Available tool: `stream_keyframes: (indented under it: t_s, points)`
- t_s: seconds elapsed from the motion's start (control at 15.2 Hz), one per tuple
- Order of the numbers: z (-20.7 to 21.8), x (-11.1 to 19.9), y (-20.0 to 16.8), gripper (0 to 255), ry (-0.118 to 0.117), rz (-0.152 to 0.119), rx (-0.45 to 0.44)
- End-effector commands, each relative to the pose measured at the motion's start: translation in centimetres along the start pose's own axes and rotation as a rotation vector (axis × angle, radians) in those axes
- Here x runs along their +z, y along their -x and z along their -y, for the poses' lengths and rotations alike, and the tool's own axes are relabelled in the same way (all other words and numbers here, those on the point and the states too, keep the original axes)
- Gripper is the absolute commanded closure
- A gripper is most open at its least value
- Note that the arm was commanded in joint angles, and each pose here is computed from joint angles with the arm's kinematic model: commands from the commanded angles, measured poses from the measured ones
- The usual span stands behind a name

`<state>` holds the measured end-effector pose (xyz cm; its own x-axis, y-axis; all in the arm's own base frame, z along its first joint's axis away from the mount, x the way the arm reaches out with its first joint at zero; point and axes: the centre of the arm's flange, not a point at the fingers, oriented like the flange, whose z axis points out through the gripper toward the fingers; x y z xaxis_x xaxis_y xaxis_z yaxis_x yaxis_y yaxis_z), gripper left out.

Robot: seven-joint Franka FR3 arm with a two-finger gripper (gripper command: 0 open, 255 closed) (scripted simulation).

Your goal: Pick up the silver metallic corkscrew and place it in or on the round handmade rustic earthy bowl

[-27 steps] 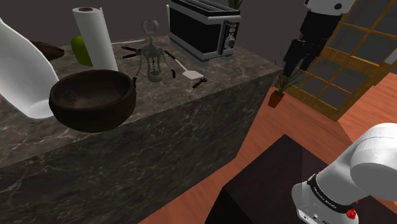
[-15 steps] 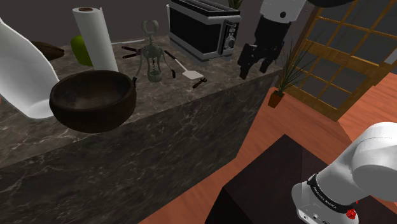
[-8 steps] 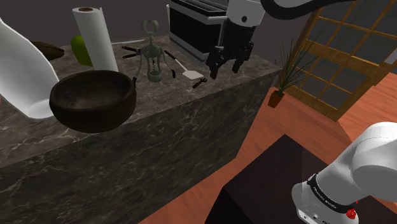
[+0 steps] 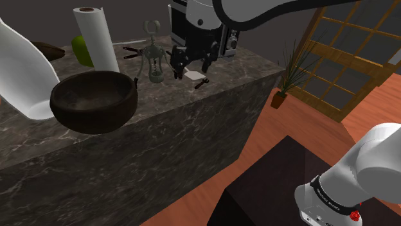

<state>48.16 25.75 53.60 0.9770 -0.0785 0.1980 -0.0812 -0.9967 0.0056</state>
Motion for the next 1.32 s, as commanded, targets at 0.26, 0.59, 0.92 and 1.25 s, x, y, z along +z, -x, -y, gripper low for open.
stream_keyframes:
  t_s: [0.26,0.59,0.92,1.25]
  points:
    - [6.2,1.4,-3.3,0,-0.004,-0.060,-0.002]
    - [8.8,2.9,-4.9,0,-0.005,-0.083,-0.003]
    - [8.8,5.8,-5.1,0,-0.005,-0.083,-0.003]
    - [8.8,5.8,-5.1,0,-0.005,-0.083,-0.003]
